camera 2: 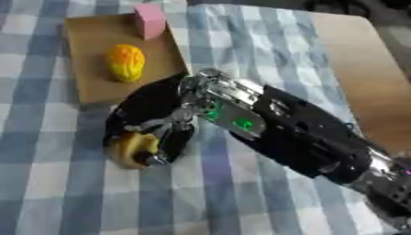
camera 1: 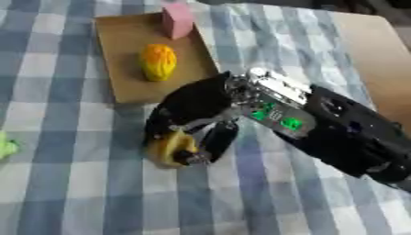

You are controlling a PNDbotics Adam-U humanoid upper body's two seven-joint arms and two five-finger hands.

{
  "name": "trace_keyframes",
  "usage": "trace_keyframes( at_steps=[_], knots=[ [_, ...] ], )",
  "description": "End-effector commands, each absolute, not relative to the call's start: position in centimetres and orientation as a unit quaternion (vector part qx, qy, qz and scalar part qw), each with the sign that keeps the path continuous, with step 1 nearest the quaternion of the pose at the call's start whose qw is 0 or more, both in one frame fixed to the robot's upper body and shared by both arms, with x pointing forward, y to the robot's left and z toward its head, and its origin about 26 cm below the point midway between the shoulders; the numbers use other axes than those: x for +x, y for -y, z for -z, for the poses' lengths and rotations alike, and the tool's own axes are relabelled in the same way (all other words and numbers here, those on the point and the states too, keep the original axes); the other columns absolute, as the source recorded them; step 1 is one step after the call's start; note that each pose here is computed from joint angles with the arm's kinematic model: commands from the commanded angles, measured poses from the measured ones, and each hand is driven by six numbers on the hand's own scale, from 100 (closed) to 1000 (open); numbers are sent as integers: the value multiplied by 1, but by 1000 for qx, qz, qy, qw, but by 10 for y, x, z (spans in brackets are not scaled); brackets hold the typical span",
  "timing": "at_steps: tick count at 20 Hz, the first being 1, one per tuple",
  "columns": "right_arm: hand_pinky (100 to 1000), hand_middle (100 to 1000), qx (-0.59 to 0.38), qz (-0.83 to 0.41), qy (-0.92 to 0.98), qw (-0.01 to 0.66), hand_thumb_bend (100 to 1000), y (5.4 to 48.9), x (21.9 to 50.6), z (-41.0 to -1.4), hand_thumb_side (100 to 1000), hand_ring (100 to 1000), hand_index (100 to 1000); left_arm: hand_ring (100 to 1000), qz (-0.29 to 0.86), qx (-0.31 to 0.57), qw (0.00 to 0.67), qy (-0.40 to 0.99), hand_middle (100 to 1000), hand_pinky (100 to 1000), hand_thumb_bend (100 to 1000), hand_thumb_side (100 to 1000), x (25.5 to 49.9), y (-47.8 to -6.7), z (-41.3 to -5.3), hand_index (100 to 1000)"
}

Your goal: Pick up objects on the table and place them in the box.

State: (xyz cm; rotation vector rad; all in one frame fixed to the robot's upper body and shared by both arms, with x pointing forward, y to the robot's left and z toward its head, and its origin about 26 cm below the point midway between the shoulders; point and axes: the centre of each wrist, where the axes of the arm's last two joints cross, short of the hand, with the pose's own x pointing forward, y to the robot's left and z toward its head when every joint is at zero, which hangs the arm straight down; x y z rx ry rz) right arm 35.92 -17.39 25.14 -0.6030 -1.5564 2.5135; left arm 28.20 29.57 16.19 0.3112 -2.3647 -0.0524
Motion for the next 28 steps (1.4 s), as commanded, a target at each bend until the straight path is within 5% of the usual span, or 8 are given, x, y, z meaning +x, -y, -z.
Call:
trace_keyframes(
  at_steps=[1,5,16,28],
  knots=[
    [798,721,-203,-831,514,65,100,180,361,-250,304,827,666,714,27,120,359,925,825,913,103,671,281,-296,-168,880],
    [761,601,-185,-811,551,58,100,179,349,-260,233,738,551,715,29,121,360,925,826,913,102,671,280,-296,-168,880],
    [749,561,-150,-750,643,53,100,180,298,-319,201,696,538,715,30,125,363,923,826,912,103,671,279,-298,-167,880],
    [746,556,-207,-656,720,96,100,195,327,-365,198,695,529,715,33,127,363,923,827,912,100,674,279,-299,-167,880]
  ],
)
